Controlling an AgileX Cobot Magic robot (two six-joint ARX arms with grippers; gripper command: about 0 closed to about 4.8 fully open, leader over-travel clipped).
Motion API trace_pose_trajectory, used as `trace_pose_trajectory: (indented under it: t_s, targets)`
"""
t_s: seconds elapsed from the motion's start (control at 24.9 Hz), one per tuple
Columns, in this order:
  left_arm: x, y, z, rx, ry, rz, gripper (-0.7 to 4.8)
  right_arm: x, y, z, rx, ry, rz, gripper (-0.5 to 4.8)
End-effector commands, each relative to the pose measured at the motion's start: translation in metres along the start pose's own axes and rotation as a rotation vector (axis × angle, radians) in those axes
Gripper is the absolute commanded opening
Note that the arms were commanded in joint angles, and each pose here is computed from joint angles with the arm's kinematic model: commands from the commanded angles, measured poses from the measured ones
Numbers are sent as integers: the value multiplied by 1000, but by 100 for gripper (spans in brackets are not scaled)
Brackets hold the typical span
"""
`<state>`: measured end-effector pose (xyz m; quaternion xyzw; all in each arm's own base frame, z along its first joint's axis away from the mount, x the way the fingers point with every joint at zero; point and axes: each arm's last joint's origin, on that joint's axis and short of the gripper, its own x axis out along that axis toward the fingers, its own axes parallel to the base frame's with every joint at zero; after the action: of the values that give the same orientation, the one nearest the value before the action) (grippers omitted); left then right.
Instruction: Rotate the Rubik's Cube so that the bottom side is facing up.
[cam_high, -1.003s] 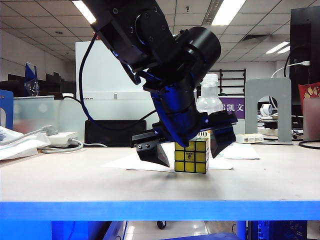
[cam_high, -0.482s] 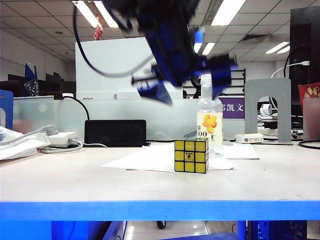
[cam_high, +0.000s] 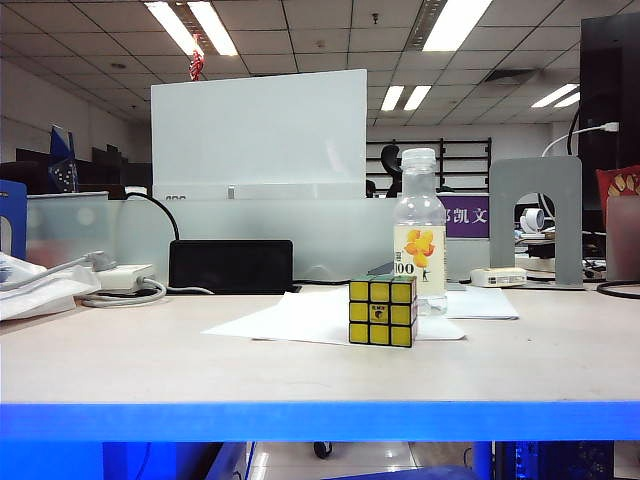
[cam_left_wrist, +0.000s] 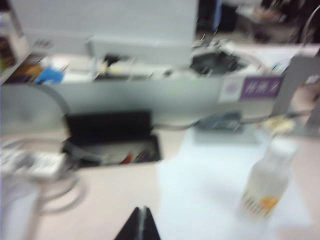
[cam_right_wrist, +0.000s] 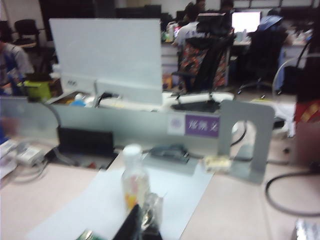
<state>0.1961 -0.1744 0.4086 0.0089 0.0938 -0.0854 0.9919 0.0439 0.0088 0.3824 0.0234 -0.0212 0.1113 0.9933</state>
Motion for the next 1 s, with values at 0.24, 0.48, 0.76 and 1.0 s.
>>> trace_pose_trajectory:
  t_s: [0.24,0.48,0.76,1.0]
  targets:
    - [-118,94,-10,-78,-229,80,-6,-6,-4,-80,209,45,-16,-2]
    - [-197,150,-94,-178,-446,49,-6,10,-6,-102,258,-167,16,-2]
    - [-139,121,-163,15,-297,1,-6,32,-11,-152,280,-177,-41,-1]
    - [-90,105,-245,44,-336,136,-6,40,-15,-185,222,-98,-153,-1]
